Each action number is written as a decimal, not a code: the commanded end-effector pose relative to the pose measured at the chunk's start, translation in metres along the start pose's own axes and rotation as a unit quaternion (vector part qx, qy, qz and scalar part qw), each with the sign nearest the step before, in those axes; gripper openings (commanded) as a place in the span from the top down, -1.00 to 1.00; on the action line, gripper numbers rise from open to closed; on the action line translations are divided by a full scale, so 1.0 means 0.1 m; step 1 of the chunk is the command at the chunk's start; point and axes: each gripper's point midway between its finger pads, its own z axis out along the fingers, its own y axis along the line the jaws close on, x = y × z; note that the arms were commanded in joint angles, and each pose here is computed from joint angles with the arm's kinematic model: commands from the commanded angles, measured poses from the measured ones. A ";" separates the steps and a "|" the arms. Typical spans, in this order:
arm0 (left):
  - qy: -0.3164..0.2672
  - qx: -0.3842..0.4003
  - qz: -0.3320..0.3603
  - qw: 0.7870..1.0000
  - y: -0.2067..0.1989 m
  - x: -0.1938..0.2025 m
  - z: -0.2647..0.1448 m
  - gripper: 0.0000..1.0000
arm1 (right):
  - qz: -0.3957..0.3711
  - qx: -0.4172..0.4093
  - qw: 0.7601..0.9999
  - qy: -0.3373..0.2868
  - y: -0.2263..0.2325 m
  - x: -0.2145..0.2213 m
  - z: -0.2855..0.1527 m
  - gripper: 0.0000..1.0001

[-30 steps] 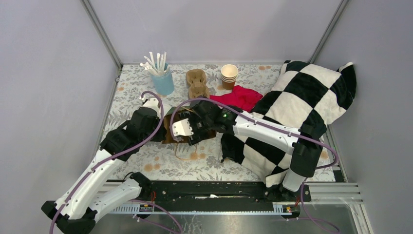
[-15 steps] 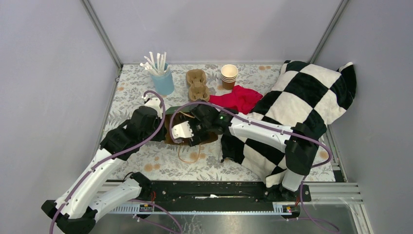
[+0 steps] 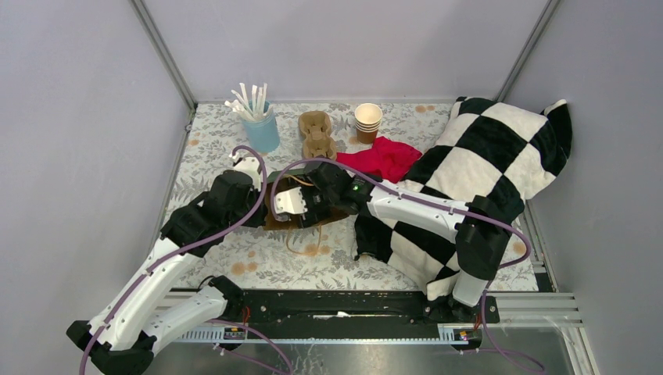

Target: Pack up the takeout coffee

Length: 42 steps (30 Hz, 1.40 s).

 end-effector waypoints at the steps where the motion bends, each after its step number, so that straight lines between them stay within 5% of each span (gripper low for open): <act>1: -0.021 0.017 0.015 1.000 -0.06 -0.16 -0.12 1.00 | -0.018 0.065 0.998 0.011 -0.36 0.04 -0.10 -0.21; 13: -0.014 0.019 0.029 0.999 -0.05 -0.13 -0.12 1.00 | 0.005 0.092 0.995 0.039 -0.38 0.34 -0.01 -0.21; 42: -0.004 0.036 0.033 0.999 -0.13 -0.12 -0.10 1.00 | 0.126 0.174 0.976 -0.041 -0.57 0.39 0.07 -0.18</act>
